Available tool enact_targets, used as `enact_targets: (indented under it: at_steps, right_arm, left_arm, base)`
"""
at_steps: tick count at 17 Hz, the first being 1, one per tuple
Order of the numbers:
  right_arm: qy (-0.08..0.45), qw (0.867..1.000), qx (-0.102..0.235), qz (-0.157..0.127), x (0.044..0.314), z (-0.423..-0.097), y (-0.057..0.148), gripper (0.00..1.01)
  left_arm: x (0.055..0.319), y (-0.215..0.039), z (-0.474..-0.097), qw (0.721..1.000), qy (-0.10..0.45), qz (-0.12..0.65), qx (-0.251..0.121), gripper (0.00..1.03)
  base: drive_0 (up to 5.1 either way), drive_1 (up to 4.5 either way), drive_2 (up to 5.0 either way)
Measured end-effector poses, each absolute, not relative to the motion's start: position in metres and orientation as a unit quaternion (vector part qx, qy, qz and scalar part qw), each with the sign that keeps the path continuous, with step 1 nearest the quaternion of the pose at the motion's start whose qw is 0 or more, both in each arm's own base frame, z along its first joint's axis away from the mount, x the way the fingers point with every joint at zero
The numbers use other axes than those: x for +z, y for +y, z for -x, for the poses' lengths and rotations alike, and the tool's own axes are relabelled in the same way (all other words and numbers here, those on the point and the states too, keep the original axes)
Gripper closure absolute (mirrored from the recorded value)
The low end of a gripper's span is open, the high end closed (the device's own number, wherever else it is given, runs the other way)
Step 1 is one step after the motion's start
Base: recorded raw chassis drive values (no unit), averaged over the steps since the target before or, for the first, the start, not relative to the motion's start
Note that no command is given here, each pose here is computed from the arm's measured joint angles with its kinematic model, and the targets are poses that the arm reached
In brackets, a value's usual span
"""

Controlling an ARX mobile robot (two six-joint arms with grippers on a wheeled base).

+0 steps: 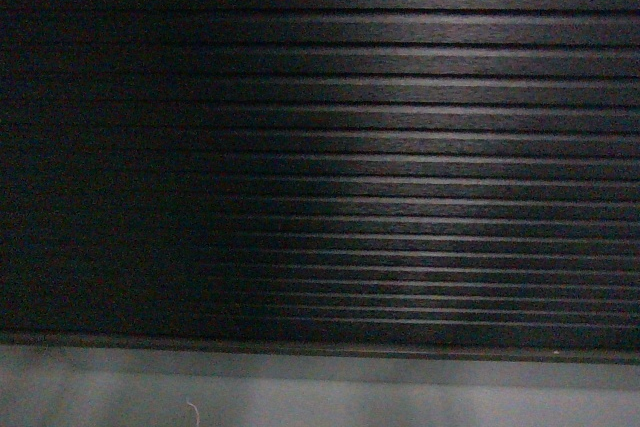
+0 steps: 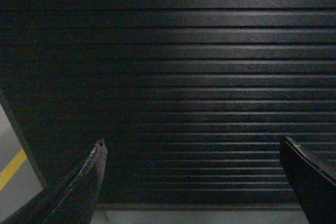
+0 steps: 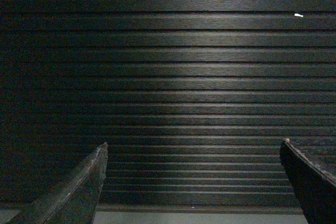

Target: Place dark red mango on scale at checkout

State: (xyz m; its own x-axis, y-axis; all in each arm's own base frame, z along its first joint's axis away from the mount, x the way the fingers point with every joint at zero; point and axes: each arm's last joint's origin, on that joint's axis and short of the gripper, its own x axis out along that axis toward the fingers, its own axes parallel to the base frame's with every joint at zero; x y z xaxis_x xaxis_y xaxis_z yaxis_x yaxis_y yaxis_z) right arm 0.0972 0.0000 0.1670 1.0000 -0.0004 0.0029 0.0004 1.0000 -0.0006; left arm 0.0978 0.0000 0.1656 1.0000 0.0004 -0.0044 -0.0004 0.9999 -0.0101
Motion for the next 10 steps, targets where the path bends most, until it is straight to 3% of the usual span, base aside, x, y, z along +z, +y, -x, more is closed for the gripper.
enact_targets:
  at_steps: [10]
  right_arm:
    - [-0.001,1.000,0.000,0.000,0.1670,-0.0972,0.0000,0.03]
  left_arm:
    - [0.1656,0.0000,-0.0978,1.000,0.002,0.005,0.000,0.05]
  base:
    - [0.0,0.00,0.0]
